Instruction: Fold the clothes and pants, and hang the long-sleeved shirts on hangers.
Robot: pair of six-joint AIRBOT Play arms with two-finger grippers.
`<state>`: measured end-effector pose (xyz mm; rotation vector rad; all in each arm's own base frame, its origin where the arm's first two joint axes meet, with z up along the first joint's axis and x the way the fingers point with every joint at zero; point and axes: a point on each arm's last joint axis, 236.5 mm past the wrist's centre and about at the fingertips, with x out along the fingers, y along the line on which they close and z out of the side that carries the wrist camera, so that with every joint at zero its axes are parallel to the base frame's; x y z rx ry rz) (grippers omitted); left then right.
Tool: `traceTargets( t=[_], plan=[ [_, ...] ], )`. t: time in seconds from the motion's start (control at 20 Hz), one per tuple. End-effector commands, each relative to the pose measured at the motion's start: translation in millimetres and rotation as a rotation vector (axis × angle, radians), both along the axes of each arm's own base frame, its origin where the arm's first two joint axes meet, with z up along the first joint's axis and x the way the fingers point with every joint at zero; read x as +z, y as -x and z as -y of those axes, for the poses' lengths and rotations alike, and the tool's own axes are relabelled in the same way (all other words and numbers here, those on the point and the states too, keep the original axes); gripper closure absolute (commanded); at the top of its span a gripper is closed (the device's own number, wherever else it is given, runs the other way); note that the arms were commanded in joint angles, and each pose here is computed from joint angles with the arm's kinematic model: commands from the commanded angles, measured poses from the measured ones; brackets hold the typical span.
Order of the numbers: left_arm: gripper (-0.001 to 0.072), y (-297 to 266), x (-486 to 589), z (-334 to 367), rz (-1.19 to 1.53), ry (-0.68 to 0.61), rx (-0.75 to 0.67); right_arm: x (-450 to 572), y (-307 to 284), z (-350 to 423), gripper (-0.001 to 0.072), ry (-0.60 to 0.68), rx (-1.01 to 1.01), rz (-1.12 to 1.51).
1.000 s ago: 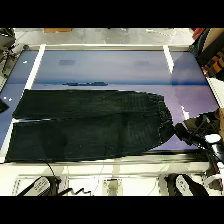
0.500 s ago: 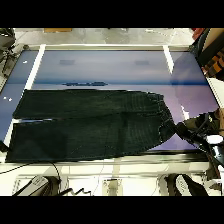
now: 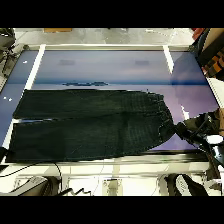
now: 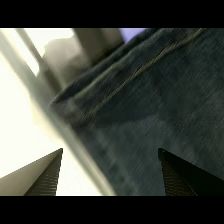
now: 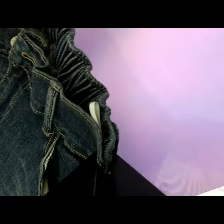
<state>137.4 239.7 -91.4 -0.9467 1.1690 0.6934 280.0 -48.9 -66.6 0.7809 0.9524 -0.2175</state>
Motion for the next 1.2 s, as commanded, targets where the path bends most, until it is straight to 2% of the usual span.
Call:
traceTargets(
  t=[0.0, 0.1, 0.15, 0.4, 0.55, 0.65, 0.8, 0.95, 1.05, 1.15],
  plan=[
    [0.0012, -11.9, -12.0, -5.6, 0.053, 0.016, 0.045, -0.1, 1.0, -1.9, 0.0654, -0.006, 0.005, -0.004],
    [0.0014, -11.4, -20.1, -9.3, 0.046, 0.016, 0.053, -0.5, 2.0, -3.6, 0.0654, -0.011, 0.01, -0.008],
    [0.0058, -11.1, -23.5, -9.2, 0.043, 0.02, 0.045, -0.7, 3.0, -5.4, 0.0654, -0.018, 0.015, -0.012],
    [0.0686, -29.2, -13.7, -10.2, 0.124, 0.01, -0.005, 2.1, 10.5, -15.7, 0.0655, -0.037, 0.079, -0.05],
    [0.0684, -63.0, 24.9, -1.7, 0.299, -0.06, -0.185, 17.4, 17.2, -23.1, 0.0655, -0.033, 0.165, -0.079],
    [0.0684, -73.9, 50.8, -9.7, 0.361, -0.135, -0.163, 26.8, 31.9, -18.6, 0.0656, 0.021, 0.207, -0.127],
    [0.0684, -87.6, 85.0, -15.5, 0.446, -0.238, -0.176, 38.4, 60.0, 0.3, 0.0656, 0.129, 0.142, -0.195],
    [0.0684, -107.4, 126.7, -20.5, 0.581, -0.329, -0.156, 72.2, 71.2, -6.3, 0.0656, 0.172, 0.108, -0.119],
    [0.0686, -119.0, 158.7, -34.7, 0.69, -0.393, -0.065, 103.7, 73.8, 5.3, 0.0656, 0.287, 0.084, -0.04],
    [0.0688, -125.8, 174.4, -41.0, 0.732, -0.424, -0.037, 131.2, 80.4, 27.5, 0.0656, 0.392, 0.003, -0.015]
  ],
)
